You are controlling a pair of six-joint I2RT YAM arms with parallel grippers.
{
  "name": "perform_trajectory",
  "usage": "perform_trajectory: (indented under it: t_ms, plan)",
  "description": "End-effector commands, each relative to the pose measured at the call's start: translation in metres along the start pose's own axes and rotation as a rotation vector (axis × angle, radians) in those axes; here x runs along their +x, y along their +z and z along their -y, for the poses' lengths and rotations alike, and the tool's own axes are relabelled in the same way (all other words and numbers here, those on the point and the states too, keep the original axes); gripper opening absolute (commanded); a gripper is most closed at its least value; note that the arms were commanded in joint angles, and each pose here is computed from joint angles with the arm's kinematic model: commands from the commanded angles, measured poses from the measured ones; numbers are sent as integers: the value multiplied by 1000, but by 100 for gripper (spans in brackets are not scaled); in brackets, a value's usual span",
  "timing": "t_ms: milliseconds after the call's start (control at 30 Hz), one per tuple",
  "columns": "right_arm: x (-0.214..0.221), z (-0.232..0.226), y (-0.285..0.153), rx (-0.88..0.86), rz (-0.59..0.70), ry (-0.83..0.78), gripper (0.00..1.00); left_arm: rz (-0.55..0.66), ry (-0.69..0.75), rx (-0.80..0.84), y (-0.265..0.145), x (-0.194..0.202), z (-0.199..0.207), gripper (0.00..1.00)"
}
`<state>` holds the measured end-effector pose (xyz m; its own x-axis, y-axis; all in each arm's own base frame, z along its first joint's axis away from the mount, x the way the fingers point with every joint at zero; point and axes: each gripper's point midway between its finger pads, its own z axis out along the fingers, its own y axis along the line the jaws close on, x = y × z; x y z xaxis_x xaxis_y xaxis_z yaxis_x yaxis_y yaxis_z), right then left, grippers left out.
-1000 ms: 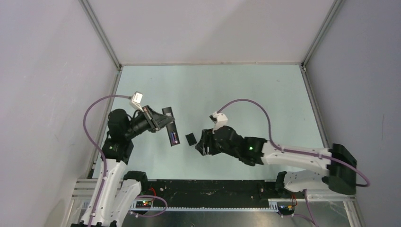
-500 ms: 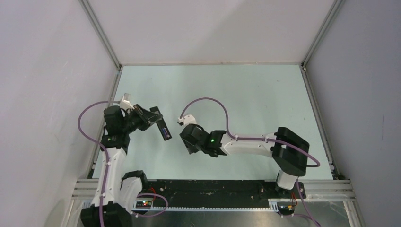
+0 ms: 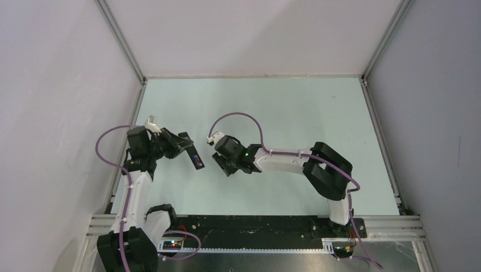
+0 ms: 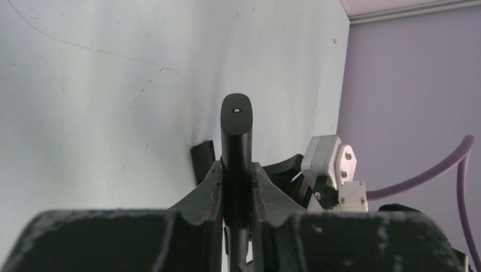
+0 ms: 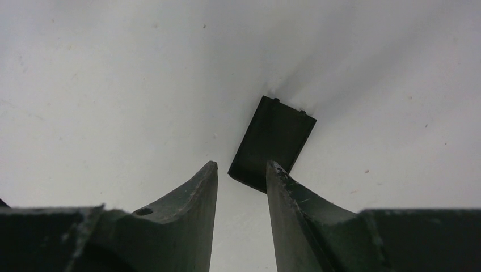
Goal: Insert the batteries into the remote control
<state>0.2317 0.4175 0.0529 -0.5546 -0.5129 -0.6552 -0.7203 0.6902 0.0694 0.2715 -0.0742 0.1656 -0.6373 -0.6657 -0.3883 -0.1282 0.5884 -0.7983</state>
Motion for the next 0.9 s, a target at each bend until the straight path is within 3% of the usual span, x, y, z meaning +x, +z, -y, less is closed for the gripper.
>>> perform_trajectory:
  t_ms: [0,167,367,867]
  plan:
    - [-12,-10,-3,-82,-12,-125,42,26,38,10,0,-9,3,0]
    - [7,-13,-9,-192,-100,-235,48,18,34,8,1,-8,1,0]
    - [28,-8,-3,-249,-209,-319,47,48,-14,-35,1,-12,-11,0]
    - [10,-2,5,-210,-167,-367,43,26,-110,-100,8,-11,-39,0]
